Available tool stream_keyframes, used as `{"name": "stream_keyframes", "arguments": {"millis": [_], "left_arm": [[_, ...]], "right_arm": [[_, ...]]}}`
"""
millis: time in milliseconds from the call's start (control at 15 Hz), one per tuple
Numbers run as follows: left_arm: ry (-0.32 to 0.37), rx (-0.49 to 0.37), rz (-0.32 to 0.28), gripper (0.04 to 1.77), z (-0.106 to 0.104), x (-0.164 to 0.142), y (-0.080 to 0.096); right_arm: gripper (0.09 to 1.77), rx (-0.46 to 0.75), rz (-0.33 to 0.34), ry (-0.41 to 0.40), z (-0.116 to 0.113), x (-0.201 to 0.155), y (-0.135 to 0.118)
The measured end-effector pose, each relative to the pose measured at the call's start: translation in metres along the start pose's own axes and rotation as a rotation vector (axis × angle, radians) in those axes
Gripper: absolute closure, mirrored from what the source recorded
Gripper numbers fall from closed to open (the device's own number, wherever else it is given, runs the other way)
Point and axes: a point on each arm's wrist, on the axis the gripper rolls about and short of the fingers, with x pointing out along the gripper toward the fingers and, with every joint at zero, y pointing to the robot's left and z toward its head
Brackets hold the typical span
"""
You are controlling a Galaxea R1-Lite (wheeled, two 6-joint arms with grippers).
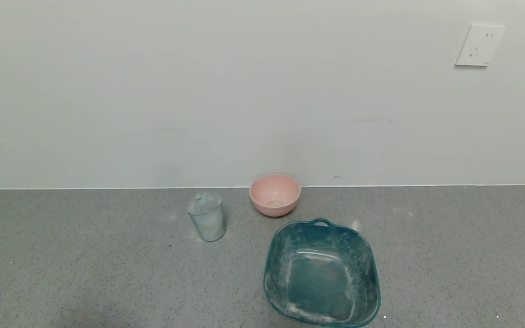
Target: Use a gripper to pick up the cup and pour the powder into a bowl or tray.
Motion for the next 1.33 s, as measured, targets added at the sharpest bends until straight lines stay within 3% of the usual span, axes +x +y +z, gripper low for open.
{"name": "stream_keyframes", "arguments": {"millis": [267, 400, 867, 1333], "left_arm": [[-0.078, 0.017, 0.135, 0.10, -0.008, -0.025, 0.001], [-0.097, 0.028, 0.159, 0.09, -0.015, -0.035, 0.000], [-0.167, 0.022, 0.127, 0.09, -0.060, -0.052, -0.002], [-0.254, 0.021, 0.125, 0.09, -0.110, -0.035, -0.004]], "right_arm": [[0.15, 0.000, 0.000, 0.000, 0.000, 0.000, 0.000], [0.15, 0.000, 0.000, 0.000, 0.000, 0.000, 0.000], [0.15, 0.000, 0.000, 0.000, 0.000, 0.000, 0.000], [0.15, 0.000, 0.000, 0.000, 0.000, 0.000, 0.000]]}}
